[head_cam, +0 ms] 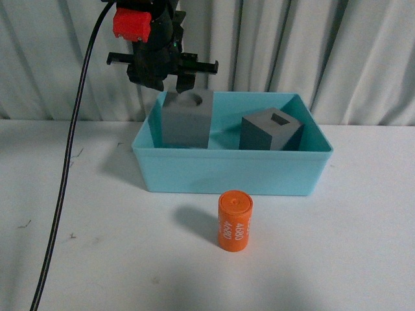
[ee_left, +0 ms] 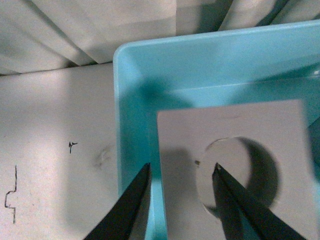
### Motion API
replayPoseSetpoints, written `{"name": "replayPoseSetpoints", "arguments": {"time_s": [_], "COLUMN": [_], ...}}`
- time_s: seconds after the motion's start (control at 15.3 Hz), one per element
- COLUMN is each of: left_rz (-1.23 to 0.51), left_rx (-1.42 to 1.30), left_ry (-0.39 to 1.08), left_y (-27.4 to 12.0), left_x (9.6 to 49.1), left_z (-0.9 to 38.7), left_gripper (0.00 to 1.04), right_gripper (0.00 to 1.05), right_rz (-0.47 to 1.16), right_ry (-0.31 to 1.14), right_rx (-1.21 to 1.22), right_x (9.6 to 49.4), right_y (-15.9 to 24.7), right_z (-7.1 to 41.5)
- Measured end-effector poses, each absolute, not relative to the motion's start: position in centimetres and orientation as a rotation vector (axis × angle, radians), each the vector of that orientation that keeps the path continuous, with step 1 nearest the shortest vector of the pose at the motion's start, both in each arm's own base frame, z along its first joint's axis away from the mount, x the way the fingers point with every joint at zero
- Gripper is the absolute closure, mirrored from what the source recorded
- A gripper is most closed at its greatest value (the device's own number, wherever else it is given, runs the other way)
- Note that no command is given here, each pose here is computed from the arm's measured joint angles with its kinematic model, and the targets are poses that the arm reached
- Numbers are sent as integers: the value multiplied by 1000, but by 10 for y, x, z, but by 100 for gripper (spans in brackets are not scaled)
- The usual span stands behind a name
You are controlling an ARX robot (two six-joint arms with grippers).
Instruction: Place gray and orange parts in blue box
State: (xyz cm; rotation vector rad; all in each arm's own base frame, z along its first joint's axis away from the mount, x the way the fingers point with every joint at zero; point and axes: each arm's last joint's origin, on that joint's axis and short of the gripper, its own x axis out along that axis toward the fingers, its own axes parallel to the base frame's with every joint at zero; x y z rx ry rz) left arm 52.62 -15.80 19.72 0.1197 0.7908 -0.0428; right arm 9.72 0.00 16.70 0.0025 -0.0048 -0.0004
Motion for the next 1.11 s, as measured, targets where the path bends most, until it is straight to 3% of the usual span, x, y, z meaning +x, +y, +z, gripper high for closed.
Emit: {"name": "replayPoseSetpoints", "arguments": {"time_s": [0.33, 0.46, 0.59, 0.79, 0.92, 0.98, 1.05, 1.11], "left_rz": [-51, -86, -155, -277, -272, -212, -124, -22], "left_rx": [108, 51, -35, -179, -342, -359, -234, -128], "left_ry": [810, 759, 624, 473, 553, 498, 209, 59], "left_y": [-157, -155, -150, -121, -67, -50, -46, -34], "left_x": [522, 509, 481, 383, 268, 213, 196, 184], "left_z": [180, 203, 256, 311, 291, 261, 247, 234], "left_gripper": [7, 7, 7, 7, 7, 11, 25, 39], "right_gripper": [6, 6, 6, 6, 6, 6, 6, 6], "right_rz": [-1, 0, 0, 0, 0, -1, 0, -3], "right_ry": [-5, -5, -5, -5, -5, -5, -6, -5], "right_rx": [2, 2, 2, 2, 2, 2, 2, 2], "right_x": [97, 97, 97, 97, 97, 97, 97, 97], "right_y": [0, 0, 0, 0, 0, 0, 0, 0], "right_z": [167, 167, 167, 167, 167, 167, 167, 167]}}
